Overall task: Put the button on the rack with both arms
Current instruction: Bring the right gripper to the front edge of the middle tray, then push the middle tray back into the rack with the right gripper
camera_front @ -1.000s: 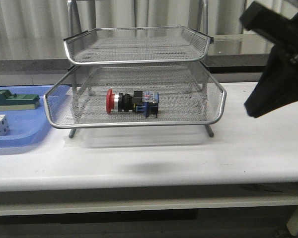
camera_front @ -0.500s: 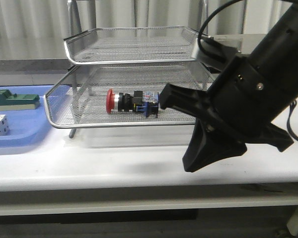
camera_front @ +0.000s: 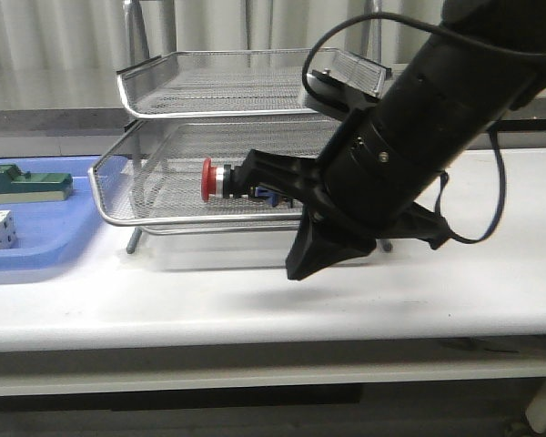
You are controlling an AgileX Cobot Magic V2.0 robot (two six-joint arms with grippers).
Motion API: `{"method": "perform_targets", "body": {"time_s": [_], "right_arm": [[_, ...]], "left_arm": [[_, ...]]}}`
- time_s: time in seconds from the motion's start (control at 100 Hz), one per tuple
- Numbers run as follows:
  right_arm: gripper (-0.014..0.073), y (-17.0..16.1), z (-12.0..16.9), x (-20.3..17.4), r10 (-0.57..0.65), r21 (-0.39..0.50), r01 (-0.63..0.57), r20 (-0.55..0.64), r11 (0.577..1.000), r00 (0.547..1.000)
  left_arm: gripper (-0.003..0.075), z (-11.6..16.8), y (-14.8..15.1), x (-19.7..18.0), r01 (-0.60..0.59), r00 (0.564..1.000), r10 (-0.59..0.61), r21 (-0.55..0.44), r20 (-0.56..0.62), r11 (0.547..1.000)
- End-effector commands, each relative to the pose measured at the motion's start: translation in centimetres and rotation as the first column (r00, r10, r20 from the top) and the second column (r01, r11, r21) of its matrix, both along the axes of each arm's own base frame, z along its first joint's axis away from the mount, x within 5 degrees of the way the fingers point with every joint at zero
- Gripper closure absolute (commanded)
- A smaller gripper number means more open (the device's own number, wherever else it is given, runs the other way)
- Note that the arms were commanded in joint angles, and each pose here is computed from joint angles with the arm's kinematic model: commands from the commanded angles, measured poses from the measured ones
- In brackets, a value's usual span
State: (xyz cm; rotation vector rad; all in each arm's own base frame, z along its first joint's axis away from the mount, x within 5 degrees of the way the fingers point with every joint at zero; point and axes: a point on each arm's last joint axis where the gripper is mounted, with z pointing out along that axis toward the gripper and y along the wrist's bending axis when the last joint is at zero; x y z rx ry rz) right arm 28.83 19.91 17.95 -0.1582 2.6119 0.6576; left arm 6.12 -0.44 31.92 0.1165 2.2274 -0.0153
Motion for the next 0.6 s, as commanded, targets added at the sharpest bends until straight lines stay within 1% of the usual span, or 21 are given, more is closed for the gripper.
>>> {"method": "perform_targets", "body": {"time_s": [0.0, 0.12, 0.32, 0.59], "right_arm": [[0.0664, 0.7, 2.4, 1.7, -0.01, 0.039, 0.006, 0.11, 0.999, 0.994], [0.0664, 1.4, 2.5, 3.0, -0.002, 0.039, -0.004, 0.133, 0.999, 0.991], [0.0664, 2.3, 3.2, 5.0, 0.019, 0.017, -0.023, 0.221, 1.0, 0.975], [0.0664, 2.1, 3.6, 6.8, 0.003, -0.001, -0.003, 0.307, 1.0, 0.952]], "left_arm": [[0.0741, 1.2, -0.1, 0.4, -0.006, 0.997, 0.007, -0.024, 0.075, 1.0], [0.0741, 1.2, -0.1, 0.4, -0.006, 0.997, 0.007, -0.024, 0.075, 1.0], [0.0741, 1.2, -0.1, 0.4, -0.006, 0.997, 0.007, -0.024, 0.075, 1.0], [0.0741, 1.2, -0.1, 0.4, -0.006, 0.997, 0.007, -0.024, 0.075, 1.0]]}}
